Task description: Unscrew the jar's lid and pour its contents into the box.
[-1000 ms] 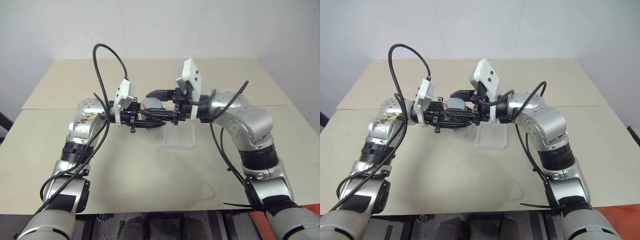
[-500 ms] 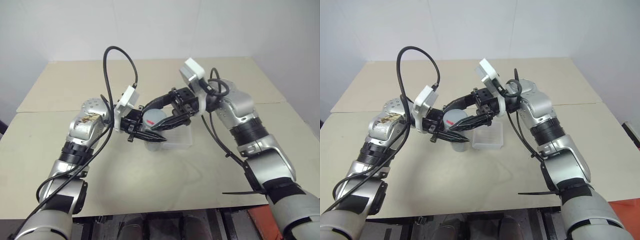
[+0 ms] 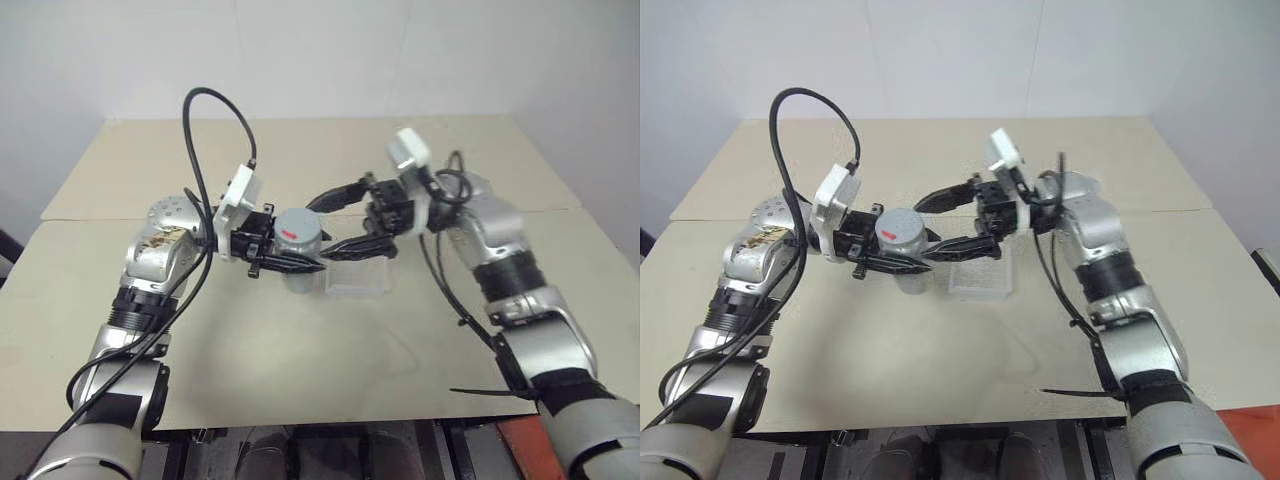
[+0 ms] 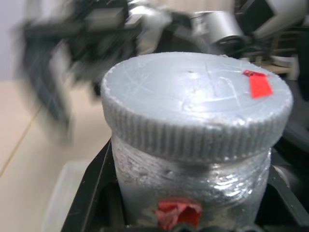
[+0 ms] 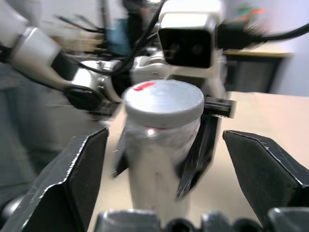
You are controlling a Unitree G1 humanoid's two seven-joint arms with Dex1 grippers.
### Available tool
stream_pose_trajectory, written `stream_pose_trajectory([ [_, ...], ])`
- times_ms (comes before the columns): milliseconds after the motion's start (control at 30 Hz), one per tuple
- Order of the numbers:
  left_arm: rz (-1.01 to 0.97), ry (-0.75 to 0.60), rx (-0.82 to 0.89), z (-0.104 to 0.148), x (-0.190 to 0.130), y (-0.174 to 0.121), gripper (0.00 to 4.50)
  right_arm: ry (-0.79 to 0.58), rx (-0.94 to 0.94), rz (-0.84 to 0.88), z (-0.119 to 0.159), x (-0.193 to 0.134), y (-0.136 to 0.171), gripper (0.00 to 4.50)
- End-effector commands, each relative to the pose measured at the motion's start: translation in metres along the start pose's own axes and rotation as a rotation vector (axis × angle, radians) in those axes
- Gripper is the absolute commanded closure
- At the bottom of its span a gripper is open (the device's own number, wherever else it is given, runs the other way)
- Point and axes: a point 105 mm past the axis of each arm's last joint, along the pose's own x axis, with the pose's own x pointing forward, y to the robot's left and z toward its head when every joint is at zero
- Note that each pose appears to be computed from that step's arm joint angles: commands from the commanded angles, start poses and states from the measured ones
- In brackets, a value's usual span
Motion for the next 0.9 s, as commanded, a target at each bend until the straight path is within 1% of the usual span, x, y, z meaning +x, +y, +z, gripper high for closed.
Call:
stream_pose_trajectory([
  [33, 0.129, 0.012, 0.038, 0.001, -0.009, 0.015, 2.47, -0.004, -0.088, -0.171, 0.023, -0.006, -0.001, 0.04],
  [133, 0.225, 0.023, 0.034, -0.005, -0.011, 0.025, 2.47, 0.064, -0.101, -0.332, 0.023, -0.001, -0.002, 0.04],
  [200, 0.233, 0.019, 0.033, -0.006, -0.011, 0.026, 2.47, 0.101, -0.082, -0.417, 0.022, 0.006, -0.005, 0.04],
  [233, 0.234, 0.011, 0.032, -0.005, -0.01, 0.026, 2.47, 0.093, -0.071, -0.434, 0.024, 0.012, -0.004, 0.04],
  [400, 0.233, -0.001, 0.03, -0.004, -0.006, 0.026, 2.47, 0.085, -0.063, -0.484, 0.029, 0.028, -0.001, 0.04],
  [633, 0.216, -0.007, 0.037, -0.002, 0.0, 0.028, 2.47, 0.05, -0.041, -0.457, 0.031, 0.048, 0.004, 0.04],
  [900, 0.207, -0.017, 0.037, -0.001, 0.0, 0.027, 2.47, 0.095, -0.037, -0.475, 0.018, 0.058, -0.005, 0.04],
])
